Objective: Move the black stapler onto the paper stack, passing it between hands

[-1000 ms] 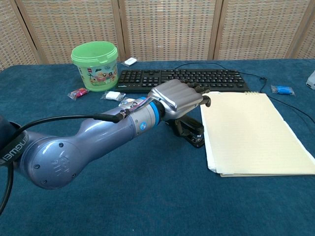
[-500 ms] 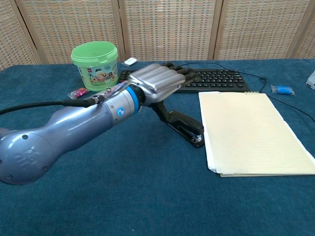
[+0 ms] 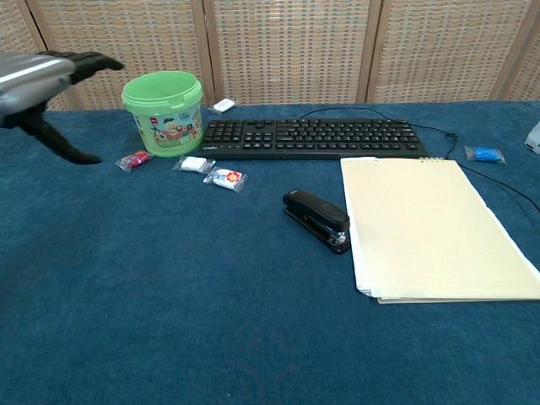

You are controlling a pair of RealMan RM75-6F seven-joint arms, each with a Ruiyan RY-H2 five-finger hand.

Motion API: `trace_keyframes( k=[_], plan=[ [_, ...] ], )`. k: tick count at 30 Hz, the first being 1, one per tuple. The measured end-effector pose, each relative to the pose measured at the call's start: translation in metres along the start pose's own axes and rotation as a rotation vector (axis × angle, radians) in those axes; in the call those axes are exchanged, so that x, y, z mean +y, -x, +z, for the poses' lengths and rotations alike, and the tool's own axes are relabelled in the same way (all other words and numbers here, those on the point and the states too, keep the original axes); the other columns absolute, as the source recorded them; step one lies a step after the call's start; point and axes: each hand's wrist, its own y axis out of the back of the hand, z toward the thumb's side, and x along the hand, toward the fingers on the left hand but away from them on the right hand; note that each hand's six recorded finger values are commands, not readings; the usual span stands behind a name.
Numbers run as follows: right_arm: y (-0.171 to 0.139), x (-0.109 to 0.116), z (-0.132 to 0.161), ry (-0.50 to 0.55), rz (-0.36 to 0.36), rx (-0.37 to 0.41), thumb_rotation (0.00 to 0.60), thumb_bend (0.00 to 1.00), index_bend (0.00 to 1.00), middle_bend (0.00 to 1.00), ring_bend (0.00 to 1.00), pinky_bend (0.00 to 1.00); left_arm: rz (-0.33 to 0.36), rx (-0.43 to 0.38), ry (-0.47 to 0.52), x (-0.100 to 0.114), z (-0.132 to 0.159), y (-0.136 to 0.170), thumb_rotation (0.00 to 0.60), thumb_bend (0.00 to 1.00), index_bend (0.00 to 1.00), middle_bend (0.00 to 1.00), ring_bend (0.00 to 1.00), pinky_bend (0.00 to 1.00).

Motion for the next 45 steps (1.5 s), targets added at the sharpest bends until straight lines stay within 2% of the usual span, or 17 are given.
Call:
trace_keyframes(
  k=[6,13,20,23,27,33,42,45],
  plan=[
    [-0.001,-0.003,0.005,-0.014,0.005,0.012,0.600,0.11,0.13,0.00,0.00,0.00,-0.010,0.075,0.035,-0.008,-0.039,0.046,0.600,0.17,0.00,0.00,0.00,0.00],
    [-0.002,-0.008,0.012,-0.009,0.012,0.025,0.600,0.11,0.13,0.00,0.00,0.00,-0.018,0.128,0.054,-0.023,-0.070,0.104,0.600,0.17,0.00,0.00,0.00,0.00],
    [-0.001,-0.012,0.031,0.025,0.021,0.054,0.600,0.11,0.14,0.00,0.00,0.01,-0.010,0.139,0.041,-0.026,-0.086,0.128,0.600,0.18,0.00,0.00,0.00,0.00],
    [0.002,-0.012,0.056,0.054,0.028,0.090,0.600,0.11,0.16,0.00,0.00,0.02,-0.009,0.156,0.063,-0.025,-0.092,0.127,0.600,0.18,0.00,0.00,0.00,0.00],
    [0.006,-0.011,0.108,0.093,0.050,0.151,0.600,0.11,0.19,0.00,0.00,0.02,-0.012,0.172,0.088,-0.024,-0.099,0.126,0.600,0.18,0.00,0.00,0.00,0.00],
    [0.020,-0.013,0.181,0.083,0.095,0.204,0.600,0.11,0.19,0.00,0.00,0.02,-0.009,0.188,0.117,-0.021,-0.109,0.126,0.600,0.18,0.00,0.00,0.00,0.00],
    [0.035,-0.050,0.295,0.125,0.204,0.279,0.600,0.11,0.19,0.00,0.00,0.01,-0.026,0.200,0.154,-0.021,-0.118,0.125,0.600,0.18,0.00,0.00,0.00,0.00],
    [0.039,-0.061,0.324,0.129,0.223,0.281,0.600,0.11,0.19,0.00,0.00,0.01,-0.030,0.206,0.164,-0.022,-0.122,0.124,0.600,0.18,0.00,0.00,0.00,0.00]
  ],
)
